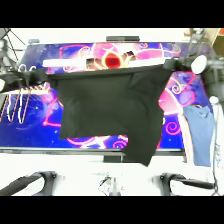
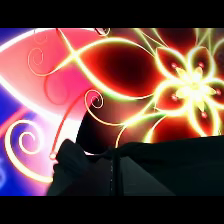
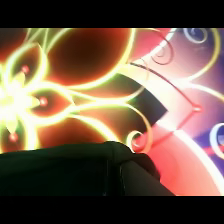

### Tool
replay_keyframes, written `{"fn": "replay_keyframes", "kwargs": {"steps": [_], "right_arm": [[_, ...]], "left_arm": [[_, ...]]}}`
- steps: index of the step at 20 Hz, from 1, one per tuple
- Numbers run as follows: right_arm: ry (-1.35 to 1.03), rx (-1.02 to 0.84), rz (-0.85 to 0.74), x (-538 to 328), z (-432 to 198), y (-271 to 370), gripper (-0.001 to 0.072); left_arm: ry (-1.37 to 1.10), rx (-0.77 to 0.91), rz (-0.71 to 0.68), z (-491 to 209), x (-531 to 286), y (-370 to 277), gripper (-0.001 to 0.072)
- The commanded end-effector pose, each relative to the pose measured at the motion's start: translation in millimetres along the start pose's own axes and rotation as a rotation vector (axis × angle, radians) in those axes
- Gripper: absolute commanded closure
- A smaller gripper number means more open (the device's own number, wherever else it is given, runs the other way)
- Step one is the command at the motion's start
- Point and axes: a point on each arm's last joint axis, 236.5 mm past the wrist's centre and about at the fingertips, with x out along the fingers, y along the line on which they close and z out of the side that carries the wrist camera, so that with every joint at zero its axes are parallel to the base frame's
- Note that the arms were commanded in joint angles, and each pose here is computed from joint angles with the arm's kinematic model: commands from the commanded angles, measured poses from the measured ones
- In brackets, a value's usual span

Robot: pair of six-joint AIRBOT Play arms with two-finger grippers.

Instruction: Fold the shirts.

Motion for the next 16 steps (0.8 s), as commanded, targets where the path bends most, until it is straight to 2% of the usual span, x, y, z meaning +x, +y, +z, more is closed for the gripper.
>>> {"fn": "replay_keyframes", "kwargs": {"steps": [1, 5, 6, 7, 8, 9, 11, 12, 13, 15, 16], "right_arm": [[-0.007, 0.3, 0.113, 62.5, -15.0, 22.5, 0.0655], [0.209, 0.299, 0.131, 95.7, -83.0, 48.8, 0.0651], [0.237, 0.29, 0.138, 100.1, -93.4, 56.8, 0.0584], [0.239, 0.289, 0.145, 100.3, -94.1, 61.3, 0.0373], [0.229, 0.289, 0.158, 95.1, -87.8, 65.1, 0.0197], [0.222, 0.253, 0.165, 85.1, -78.7, 62.9, 0.0197], [0.252, 0.085, 0.136, 54.2, -67.5, 38.4, 0.0197], [0.304, 0.013, 0.093, 37.4, -73.3, 13.6, 0.0197], [0.396, -0.002, 0.064, 20.4, -89.4, -11.0, 0.0198], [0.607, 0.036, 0.08, -8.6, -133.6, -40.6, 0.0198], [0.703, 0.069, 0.113, -20.7, -156.9, -47.5, 0.0197]], "left_arm": [[0.053, -0.153, -0.016, -25.3, 71.5, 18.4, 0.0673], [0.281, -0.301, -0.058, -94.6, 117.2, 16.7, 0.0672], [0.334, -0.326, -0.07, -109.2, 121.4, 14.0, 0.0627], [0.375, -0.344, -0.08, -118.0, 121.0, 12.7, 0.042], [0.412, -0.345, -0.087, -119.9, 114.6, 15.4, 0.0169], [0.447, -0.339, -0.097, -116.1, 103.9, 21.2, 0.0132], [0.539, -0.305, -0.101, -103.4, 68.0, 47.1, 0.0142], [0.603, -0.293, -0.064, -104.3, 45.4, 70.5, 0.0265], [0.674, -0.29, -0.022, -113.4, 24.3, 91.4, 0.0332], [0.804, -0.302, 0.016, -148.9, -6.4, 112.8, 0.0297], [0.846, -0.317, 0.008, -172.1, -12.6, 113.2, 0.0253]]}}
